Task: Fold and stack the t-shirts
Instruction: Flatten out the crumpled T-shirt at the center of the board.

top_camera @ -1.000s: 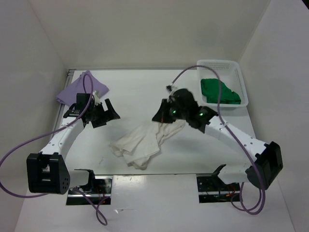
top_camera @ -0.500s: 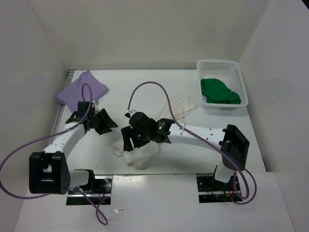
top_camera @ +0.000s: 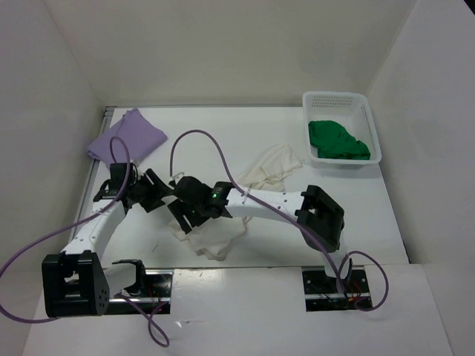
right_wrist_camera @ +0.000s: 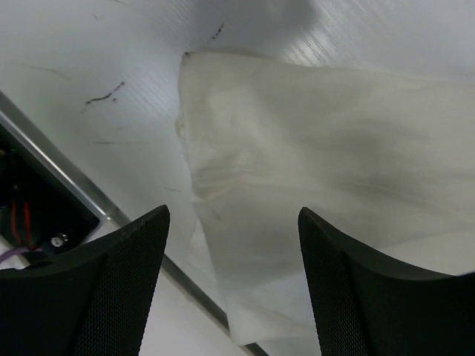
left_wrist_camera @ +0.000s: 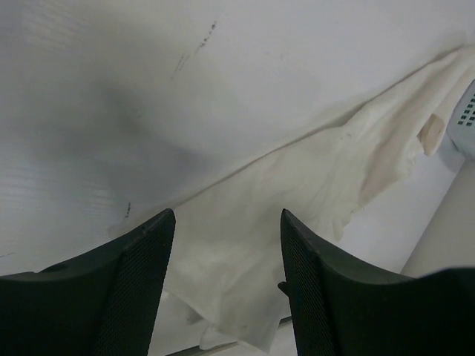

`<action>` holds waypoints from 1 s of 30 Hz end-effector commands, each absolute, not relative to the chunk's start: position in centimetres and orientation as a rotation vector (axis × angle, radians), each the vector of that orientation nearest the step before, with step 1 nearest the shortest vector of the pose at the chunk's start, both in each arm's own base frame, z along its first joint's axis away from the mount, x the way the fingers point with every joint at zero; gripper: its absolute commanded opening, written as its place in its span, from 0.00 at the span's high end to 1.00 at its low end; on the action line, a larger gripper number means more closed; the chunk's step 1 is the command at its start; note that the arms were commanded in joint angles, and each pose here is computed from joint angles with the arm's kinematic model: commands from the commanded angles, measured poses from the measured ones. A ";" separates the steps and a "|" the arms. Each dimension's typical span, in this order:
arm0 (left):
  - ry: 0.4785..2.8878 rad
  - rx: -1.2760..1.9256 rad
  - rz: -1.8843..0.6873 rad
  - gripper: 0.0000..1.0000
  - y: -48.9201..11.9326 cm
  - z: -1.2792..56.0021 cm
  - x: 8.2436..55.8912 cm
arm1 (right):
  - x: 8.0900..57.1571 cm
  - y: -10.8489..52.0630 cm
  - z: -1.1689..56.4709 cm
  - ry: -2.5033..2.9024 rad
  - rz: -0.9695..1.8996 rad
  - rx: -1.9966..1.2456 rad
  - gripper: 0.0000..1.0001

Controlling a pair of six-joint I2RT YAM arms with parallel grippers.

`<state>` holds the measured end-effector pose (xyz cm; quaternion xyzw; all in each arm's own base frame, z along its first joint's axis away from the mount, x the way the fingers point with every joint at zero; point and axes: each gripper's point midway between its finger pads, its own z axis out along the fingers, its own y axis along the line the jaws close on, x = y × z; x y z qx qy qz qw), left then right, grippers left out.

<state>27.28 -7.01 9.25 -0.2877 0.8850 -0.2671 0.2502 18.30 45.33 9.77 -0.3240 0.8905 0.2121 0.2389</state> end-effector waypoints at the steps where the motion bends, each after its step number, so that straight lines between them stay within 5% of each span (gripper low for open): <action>1: 2.366 -0.811 -0.716 0.34 -6.2 9.6 27.8 | 18.6 45.6 9.7 2.399 0.523 -0.965 0.24; 8: 2.379 -0.831 -0.751 0.34 -6.5 8.8 27.6 | 18.1 44.8 7.6 2.433 0.492 -0.999 0.33; 13: 2.384 -0.790 -0.782 0.35 -7.0 9.5 26.9 | 19.7 43.8 7.6 2.401 0.380 -0.958 0.77; 16: 2.340 -0.758 -0.786 0.35 -7.0 10.9 26.6 | 20.1 44.2 9.3 2.378 0.408 -0.899 0.93; 24: 2.353 -0.544 -0.754 0.32 -9.7 13.0 27.1 | 26.3 37.5 18.1 2.321 0.527 -0.544 0.98; 30: 2.390 -0.419 -0.748 0.31 -12.5 13.3 27.1 | 31.0 26.9 18.6 2.359 0.474 -0.232 0.98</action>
